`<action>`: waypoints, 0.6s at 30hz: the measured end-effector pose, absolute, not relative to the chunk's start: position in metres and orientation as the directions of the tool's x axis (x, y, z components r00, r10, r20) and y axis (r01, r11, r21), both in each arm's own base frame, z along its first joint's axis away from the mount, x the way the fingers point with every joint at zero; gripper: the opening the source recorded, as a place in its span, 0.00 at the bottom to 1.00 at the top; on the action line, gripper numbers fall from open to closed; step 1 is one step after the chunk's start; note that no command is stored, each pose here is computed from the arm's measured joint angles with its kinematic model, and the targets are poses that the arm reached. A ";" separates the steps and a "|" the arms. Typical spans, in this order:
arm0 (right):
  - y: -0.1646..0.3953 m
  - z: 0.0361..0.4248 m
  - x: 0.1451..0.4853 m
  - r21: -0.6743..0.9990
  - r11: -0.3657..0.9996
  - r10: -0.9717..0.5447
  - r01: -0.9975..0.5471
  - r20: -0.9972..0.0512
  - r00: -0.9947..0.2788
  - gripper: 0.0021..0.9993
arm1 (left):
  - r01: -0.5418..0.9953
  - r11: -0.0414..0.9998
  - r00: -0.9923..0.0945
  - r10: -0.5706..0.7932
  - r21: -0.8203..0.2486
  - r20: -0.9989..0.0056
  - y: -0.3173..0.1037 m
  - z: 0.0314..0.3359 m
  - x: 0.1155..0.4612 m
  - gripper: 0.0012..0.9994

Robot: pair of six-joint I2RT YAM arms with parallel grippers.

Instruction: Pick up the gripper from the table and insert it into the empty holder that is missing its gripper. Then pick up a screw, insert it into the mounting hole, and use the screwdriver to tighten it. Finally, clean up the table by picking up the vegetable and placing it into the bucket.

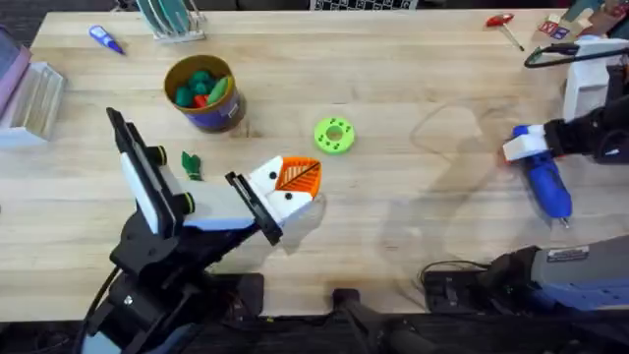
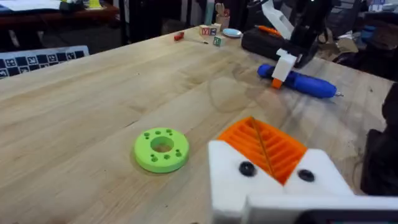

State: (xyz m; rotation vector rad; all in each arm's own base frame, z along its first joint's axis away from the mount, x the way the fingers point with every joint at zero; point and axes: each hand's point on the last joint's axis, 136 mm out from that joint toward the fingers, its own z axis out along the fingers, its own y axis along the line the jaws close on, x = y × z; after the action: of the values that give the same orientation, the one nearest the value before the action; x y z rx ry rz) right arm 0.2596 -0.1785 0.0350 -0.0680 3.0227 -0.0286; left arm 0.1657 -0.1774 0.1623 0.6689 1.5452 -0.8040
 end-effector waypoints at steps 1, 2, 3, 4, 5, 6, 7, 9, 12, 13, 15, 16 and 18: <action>-0.178 0.035 0.260 -0.022 0.999 -0.048 -0.046 -0.117 -0.992 0.98 | 0.795 0.594 -0.125 -0.029 -0.118 -0.992 -0.177 0.162 0.166 0.01; -0.178 0.035 0.261 -0.024 0.999 -0.052 -0.049 -0.119 -0.992 0.98 | 0.796 0.594 -0.125 -0.029 -0.118 -0.992 -0.177 0.162 0.166 0.01; -0.178 0.035 0.261 -0.024 0.998 -0.053 -0.050 -0.119 -0.992 0.97 | 0.796 0.594 -0.125 -0.029 -0.118 -0.992 -0.177 0.162 0.166 0.01; -0.178 0.035 0.262 -0.025 0.998 -0.053 -0.051 -0.120 -0.991 0.96 | 0.795 0.594 -0.125 -0.029 -0.118 -0.992 -0.177 0.162 0.166 0.01; -0.178 0.035 0.262 -0.025 0.998 -0.054 -0.051 -0.120 -0.991 0.94 | 0.795 0.594 -0.125 -0.029 -0.118 -0.992 -0.177 0.162 0.166 0.01; -0.178 0.035 0.262 -0.026 0.998 -0.055 -0.052 -0.121 -0.991 0.92 | 0.796 0.594 -0.125 -0.029 -0.118 -0.992 -0.177 0.162 0.166 0.01; -0.178 0.035 0.262 -0.026 0.998 -0.056 -0.053 -0.122 -0.991 0.89 | 0.795 0.594 -0.125 -0.029 -0.118 -0.992 -0.177 0.162 0.166 0.01; -0.179 0.035 0.262 -0.027 0.998 -0.057 -0.054 -0.123 -0.991 0.79 | 0.796 0.594 -0.125 -0.029 -0.118 -0.992 -0.177 0.162 0.166 0.01; -0.178 0.035 0.263 -0.028 0.998 -0.059 -0.056 -0.124 -0.991 0.71 | 0.796 0.594 -0.125 -0.029 -0.118 -0.992 -0.177 0.162 0.166 0.01; -0.178 0.035 0.263 -0.028 0.998 -0.059 -0.056 -0.124 -0.990 0.69 | 0.796 0.594 -0.125 -0.029 -0.118 -0.992 -0.177 0.162 0.166 0.01; -0.178 0.035 0.263 -0.028 0.998 -0.061 -0.057 -0.125 -0.990 0.65 | 0.796 0.594 -0.125 -0.029 -0.118 -0.992 -0.177 0.162 0.166 0.01; -0.178 0.035 0.263 -0.028 0.998 -0.061 -0.058 -0.124 -0.990 0.62 | 0.796 0.594 -0.125 -0.029 -0.118 -0.992 -0.177 0.162 0.166 0.01; -0.178 0.035 0.264 -0.030 0.998 -0.062 -0.059 -0.126 -0.990 0.57 | 0.796 0.594 -0.125 -0.029 -0.118 -0.992 -0.177 0.162 0.166 0.01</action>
State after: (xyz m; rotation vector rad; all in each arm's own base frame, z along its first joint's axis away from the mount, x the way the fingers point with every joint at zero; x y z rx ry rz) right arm 0.2638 -0.1779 0.0348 -0.0921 3.0131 -0.0392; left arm 0.1657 -0.1774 0.1623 0.6689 1.5452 -0.8040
